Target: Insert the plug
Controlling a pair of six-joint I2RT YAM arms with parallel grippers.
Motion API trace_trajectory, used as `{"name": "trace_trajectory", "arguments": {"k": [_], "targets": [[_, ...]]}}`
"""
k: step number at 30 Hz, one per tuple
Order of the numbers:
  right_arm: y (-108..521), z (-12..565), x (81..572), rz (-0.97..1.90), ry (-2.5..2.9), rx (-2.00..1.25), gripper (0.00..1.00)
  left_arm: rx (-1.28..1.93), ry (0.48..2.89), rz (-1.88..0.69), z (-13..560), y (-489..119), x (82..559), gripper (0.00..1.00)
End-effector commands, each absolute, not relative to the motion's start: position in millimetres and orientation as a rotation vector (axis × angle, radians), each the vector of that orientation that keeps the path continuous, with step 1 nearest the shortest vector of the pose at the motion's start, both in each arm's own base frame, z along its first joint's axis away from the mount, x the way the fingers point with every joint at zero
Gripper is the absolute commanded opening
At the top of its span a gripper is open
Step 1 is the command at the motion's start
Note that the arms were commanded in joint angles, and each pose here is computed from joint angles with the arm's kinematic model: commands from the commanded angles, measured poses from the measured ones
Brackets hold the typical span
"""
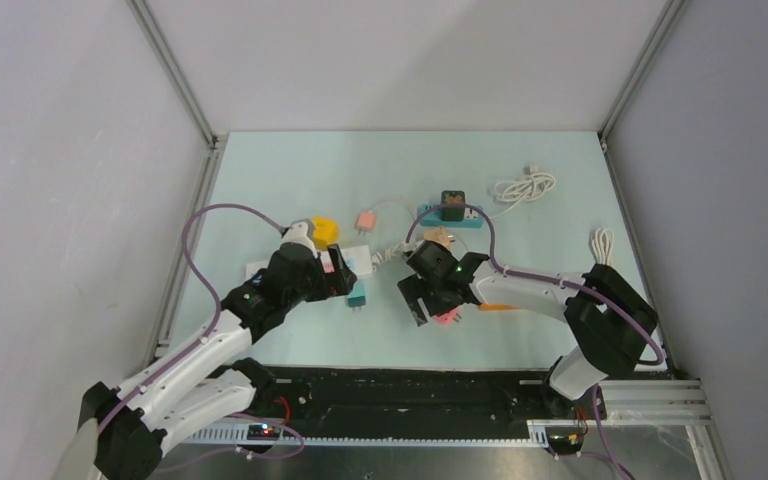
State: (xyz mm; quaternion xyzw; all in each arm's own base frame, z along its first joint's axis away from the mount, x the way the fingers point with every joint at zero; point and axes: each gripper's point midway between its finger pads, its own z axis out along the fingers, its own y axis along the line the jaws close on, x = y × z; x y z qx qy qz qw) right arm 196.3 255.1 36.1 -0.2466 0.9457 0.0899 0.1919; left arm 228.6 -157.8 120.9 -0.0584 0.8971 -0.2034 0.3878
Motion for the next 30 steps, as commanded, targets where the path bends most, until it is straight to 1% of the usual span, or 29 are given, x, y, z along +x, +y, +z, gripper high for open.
{"name": "trace_trajectory", "arguments": {"k": [1,10,15,19,24,30], "targets": [[253.1,49.9,204.6,0.277,2.593,-0.724,0.86,-0.167,2.228,-0.534,138.4,-156.8,236.2,1.00],[245.9,63.7,217.7,0.263,2.544,-0.682,0.86,-0.167,2.242,-0.538,136.4,-158.6,236.9,1.00],[242.0,51.0,220.1,0.237,2.521,-0.856,0.86,-0.165,2.244,-0.535,136.0,-158.3,237.1,1.00],[245.3,49.7,218.7,0.334,2.519,-0.937,0.86,-0.160,2.247,-0.542,135.6,-159.6,236.5,1.00],[245.9,48.2,217.8,0.368,2.509,-1.011,0.86,-0.152,2.248,-0.542,135.8,-159.8,236.6,1.00],[238.1,30.5,217.6,0.279,2.560,-1.082,0.85,-0.156,2.250,-0.549,136.1,-160.3,236.4,1.00]]}}
